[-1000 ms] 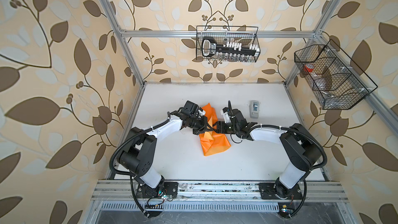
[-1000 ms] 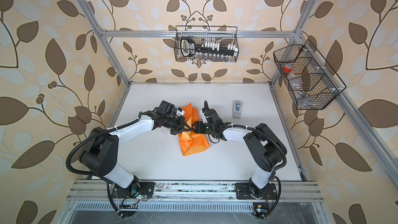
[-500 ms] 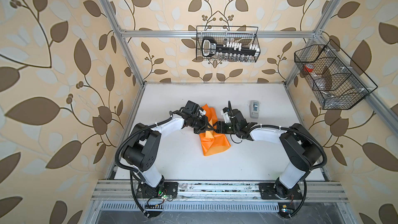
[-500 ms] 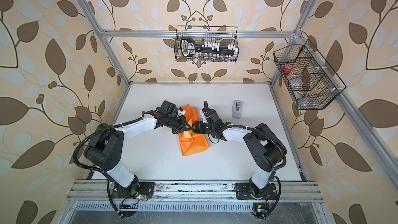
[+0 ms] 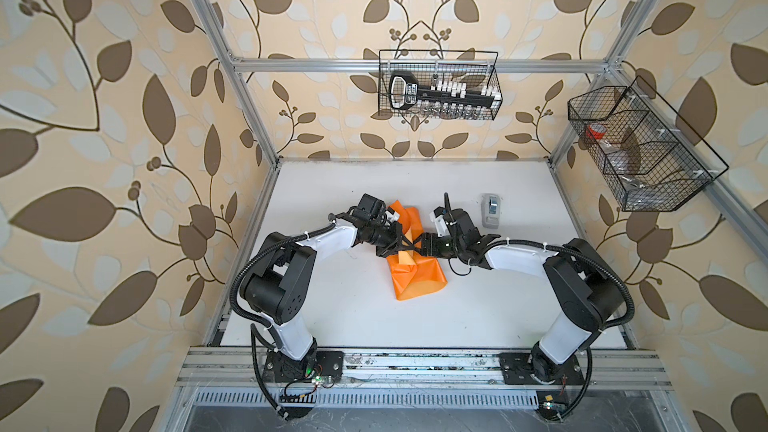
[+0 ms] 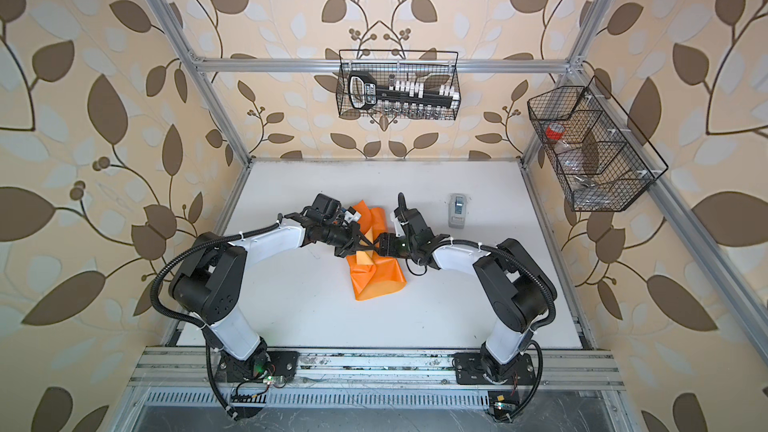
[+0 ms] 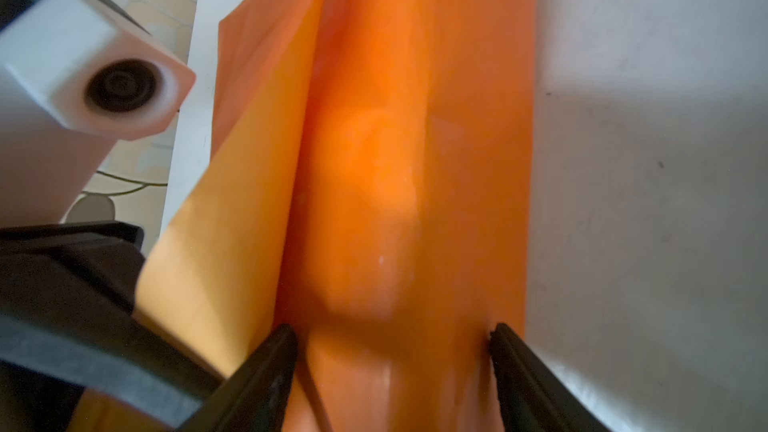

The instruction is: Wrap the gift box in paper

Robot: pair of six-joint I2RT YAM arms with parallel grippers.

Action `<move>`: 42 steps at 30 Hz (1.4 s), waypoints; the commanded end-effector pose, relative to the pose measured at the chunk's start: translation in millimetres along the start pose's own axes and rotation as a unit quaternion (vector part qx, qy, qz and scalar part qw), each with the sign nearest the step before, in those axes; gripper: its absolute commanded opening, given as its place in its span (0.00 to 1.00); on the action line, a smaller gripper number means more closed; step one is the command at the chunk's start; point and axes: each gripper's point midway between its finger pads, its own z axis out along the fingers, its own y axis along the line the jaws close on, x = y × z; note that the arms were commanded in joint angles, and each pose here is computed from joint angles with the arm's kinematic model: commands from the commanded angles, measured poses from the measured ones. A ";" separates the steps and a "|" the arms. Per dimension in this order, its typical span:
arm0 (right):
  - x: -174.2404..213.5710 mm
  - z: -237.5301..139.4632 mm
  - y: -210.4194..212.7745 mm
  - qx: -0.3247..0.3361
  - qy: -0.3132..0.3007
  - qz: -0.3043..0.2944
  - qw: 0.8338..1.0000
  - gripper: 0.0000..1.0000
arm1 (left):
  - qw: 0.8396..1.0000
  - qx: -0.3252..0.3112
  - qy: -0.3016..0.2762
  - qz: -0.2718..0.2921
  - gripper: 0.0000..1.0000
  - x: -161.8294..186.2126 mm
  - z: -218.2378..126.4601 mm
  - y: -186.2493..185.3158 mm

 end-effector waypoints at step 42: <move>-38.4 -1.3 1.3 0.012 0.011 0.028 0.999 0.74 | 0.999 -0.017 0.038 -0.012 0.06 17.6 29.7 21.3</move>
